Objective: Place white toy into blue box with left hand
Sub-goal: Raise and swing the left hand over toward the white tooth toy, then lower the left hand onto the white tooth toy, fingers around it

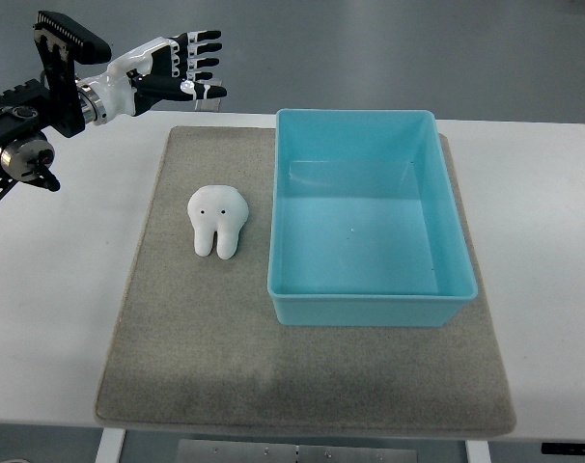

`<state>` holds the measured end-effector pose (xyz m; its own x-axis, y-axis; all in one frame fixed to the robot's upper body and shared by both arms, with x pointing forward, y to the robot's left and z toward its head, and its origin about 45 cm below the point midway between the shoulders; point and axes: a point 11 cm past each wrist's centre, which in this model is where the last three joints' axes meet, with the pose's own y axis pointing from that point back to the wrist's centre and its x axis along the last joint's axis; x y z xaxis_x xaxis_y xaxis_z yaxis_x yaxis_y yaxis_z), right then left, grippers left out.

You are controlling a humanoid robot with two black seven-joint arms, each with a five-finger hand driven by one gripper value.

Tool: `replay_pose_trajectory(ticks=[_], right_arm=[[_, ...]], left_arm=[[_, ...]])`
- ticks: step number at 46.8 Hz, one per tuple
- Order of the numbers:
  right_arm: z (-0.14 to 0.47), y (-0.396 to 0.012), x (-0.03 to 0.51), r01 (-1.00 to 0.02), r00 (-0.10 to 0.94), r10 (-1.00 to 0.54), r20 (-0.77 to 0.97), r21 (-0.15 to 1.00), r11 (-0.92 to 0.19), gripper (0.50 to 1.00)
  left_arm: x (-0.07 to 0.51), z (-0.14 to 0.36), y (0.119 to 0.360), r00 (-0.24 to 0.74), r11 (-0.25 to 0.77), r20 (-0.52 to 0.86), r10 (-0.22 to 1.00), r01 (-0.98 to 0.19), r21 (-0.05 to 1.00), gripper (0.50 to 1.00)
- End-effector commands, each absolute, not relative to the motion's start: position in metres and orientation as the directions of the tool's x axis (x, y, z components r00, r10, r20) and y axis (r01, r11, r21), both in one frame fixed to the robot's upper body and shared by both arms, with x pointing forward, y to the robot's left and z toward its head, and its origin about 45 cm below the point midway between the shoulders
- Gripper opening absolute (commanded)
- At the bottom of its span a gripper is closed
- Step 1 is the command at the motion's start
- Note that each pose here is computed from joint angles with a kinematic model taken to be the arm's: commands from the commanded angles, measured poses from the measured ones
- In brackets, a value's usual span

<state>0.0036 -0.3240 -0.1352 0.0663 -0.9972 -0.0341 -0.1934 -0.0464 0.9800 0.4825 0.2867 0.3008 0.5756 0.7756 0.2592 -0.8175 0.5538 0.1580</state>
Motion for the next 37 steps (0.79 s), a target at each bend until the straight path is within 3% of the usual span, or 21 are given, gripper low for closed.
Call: replay_pose_trajectory(ticks=[1,18,37], right_arm=[[-0.135,-0.324,0.003,-0.193,0.066,-0.997,-0.034,0.98,-0.046,0.936],[-0.135,-0.324,0.004,-0.195,0.066,-0.997,-0.034,0.98,-0.046,0.936],[-0.135,-0.324,0.004,-0.195,0.066,-0.997,-0.034,0.98,-0.046,0.936]], left_arm=[[0.479,0.301,0.285,0.598,0.572,0.308,0.74,-0.8,0.181,0.973],[0.451,0.285,0.268,0.722,0.654,0.496,0.483,-0.674,0.344,0.975],[0.448,0.28,0.266,0.722,0.624,0.644,0.255,-0.631,0.46,0.975]])
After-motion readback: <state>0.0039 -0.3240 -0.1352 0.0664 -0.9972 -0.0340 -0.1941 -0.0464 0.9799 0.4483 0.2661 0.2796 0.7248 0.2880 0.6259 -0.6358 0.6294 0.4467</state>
